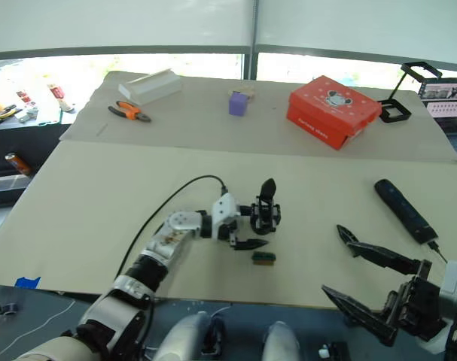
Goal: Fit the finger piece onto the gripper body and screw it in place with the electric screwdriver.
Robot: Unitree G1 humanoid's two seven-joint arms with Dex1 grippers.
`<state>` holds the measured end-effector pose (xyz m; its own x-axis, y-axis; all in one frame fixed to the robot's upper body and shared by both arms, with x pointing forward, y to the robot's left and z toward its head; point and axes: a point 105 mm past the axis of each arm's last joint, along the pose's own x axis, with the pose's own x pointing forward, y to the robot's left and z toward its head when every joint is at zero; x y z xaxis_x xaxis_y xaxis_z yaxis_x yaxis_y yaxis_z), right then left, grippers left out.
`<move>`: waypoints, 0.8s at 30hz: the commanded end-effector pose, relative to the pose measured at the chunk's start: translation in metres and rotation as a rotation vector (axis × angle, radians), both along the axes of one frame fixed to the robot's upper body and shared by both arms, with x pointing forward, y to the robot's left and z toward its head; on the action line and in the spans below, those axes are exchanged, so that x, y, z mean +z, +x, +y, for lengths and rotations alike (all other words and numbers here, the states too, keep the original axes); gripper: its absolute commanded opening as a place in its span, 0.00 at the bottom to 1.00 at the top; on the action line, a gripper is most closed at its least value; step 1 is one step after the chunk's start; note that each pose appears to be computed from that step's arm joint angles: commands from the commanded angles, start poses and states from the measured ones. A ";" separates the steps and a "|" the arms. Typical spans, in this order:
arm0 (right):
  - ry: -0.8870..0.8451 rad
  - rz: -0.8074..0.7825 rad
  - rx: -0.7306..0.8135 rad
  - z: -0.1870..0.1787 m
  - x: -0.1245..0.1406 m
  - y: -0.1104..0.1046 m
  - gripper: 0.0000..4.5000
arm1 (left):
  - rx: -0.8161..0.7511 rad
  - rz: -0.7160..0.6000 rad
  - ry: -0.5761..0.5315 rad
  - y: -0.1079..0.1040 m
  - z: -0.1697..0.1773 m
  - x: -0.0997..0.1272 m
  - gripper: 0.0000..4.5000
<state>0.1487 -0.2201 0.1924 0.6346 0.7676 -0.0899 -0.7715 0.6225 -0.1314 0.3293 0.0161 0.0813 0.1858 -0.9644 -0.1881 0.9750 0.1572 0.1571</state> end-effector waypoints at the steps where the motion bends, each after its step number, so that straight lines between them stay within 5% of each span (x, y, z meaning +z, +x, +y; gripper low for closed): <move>1: -0.022 0.047 -0.026 -0.010 0.013 0.010 1.00 | -0.003 -0.049 -0.044 0.002 0.025 0.020 1.00; 4: -0.051 0.066 0.001 -0.013 0.020 0.020 1.00 | 0.011 -0.087 -0.053 0.004 0.050 0.028 1.00; 11: -0.043 -0.181 0.249 0.010 0.049 0.027 1.00 | -0.023 -0.092 -0.027 -0.006 0.085 0.042 1.00; 17: -0.070 -0.246 0.295 0.020 0.034 0.030 1.00 | -0.069 -0.120 -0.025 -0.014 0.039 0.030 1.00; 24: -0.066 -0.232 0.255 0.019 0.023 0.024 1.00 | -0.003 -0.078 -0.023 0.000 -0.017 0.012 1.00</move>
<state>0.1769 -0.2032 0.2077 0.4327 0.9011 -0.0292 -0.8646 0.4055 -0.2966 0.3223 0.0036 0.0893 0.1627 -0.9742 -0.1564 0.9718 0.1307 0.1965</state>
